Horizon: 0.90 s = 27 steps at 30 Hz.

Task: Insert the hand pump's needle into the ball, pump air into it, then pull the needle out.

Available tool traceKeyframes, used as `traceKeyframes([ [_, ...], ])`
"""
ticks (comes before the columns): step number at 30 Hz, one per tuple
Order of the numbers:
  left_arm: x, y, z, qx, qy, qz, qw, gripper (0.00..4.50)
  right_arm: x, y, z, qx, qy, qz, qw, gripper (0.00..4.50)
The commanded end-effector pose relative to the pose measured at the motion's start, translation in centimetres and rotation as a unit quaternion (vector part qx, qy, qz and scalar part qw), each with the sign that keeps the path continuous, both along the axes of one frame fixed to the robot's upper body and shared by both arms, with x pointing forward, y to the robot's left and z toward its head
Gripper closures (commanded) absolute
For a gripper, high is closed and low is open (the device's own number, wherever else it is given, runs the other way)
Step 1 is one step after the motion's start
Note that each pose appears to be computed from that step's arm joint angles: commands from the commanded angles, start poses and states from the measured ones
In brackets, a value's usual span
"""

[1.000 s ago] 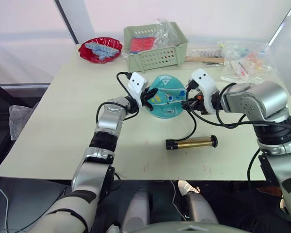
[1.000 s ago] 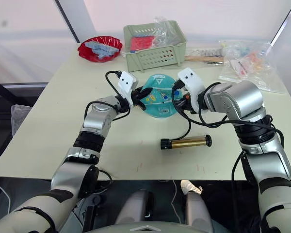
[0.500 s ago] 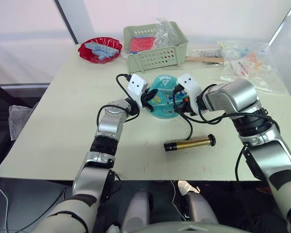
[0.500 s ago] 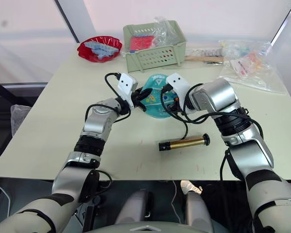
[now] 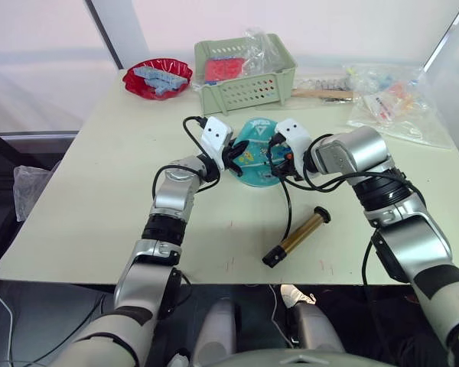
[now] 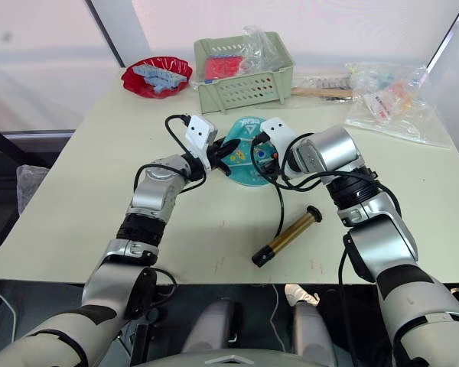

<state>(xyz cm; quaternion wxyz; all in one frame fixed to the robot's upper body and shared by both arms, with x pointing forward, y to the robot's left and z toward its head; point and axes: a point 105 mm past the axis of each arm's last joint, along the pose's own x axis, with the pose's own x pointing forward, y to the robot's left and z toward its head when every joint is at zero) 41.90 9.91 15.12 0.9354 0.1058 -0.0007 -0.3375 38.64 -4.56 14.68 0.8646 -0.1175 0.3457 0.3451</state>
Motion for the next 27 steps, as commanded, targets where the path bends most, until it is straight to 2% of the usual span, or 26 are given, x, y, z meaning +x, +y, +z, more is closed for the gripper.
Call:
traceKeyframes([
  [1,-0.3,-0.7,-0.8,0.012,0.011,-0.013,1.0,4.47,0.7,0.1,1.9,0.015,-0.035,-0.005,0.999,4.14],
  [27,-0.3,-0.7,-1.1,0.013,0.017,-0.015,1.0,4.47,2.0,-1.1,0.7,0.021,-0.017,-0.051,0.998,4.14],
])
